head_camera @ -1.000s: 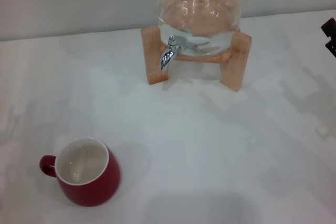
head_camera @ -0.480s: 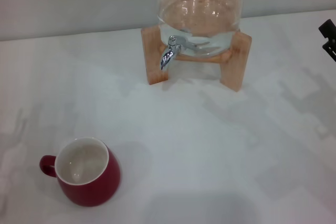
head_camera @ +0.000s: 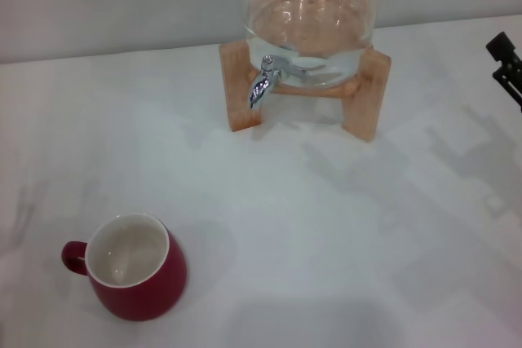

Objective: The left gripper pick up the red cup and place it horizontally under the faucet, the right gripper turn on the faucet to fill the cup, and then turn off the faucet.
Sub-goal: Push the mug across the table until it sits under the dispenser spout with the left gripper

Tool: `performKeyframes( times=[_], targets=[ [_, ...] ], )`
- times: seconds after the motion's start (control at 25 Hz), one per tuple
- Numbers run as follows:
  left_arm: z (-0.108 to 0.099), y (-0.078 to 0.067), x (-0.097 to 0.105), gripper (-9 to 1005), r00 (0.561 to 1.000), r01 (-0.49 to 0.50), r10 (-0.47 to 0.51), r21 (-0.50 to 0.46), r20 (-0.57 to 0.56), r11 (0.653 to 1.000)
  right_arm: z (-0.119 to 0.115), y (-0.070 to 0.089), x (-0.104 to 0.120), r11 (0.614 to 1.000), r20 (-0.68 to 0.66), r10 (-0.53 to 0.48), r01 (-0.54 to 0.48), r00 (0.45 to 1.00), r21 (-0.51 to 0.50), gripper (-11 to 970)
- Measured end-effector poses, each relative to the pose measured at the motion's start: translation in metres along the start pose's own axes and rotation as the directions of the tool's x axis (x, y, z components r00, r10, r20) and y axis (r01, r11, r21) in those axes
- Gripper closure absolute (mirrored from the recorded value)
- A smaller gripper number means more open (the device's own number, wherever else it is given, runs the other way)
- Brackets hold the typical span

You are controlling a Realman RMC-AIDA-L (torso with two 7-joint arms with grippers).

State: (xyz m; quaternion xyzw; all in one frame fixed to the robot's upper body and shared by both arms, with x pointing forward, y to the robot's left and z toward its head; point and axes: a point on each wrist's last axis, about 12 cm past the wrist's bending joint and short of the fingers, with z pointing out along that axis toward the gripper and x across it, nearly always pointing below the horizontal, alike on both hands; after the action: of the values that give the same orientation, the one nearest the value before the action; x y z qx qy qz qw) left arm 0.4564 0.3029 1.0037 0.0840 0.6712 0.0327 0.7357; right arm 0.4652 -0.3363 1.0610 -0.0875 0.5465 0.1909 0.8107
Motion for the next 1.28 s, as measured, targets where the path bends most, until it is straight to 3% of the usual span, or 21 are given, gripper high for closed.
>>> performKeyframes(
  times=[0.92,1.28],
  targets=[
    [-0.046,-0.022,0.011,126,0.996,0.05,-0.044,0.085,-0.074,0.995,-0.007,0.008,0.0,0.999,0.002,0.023,-0.023,1.0,-0.043,115],
    [-0.056,-0.027,0.014,127,0.995,0.059,-0.049,0.112,-0.092,0.992,-0.007,0.008,0.0,0.998,0.0,0.03,-0.03,1.0,-0.05,116]
  ],
)
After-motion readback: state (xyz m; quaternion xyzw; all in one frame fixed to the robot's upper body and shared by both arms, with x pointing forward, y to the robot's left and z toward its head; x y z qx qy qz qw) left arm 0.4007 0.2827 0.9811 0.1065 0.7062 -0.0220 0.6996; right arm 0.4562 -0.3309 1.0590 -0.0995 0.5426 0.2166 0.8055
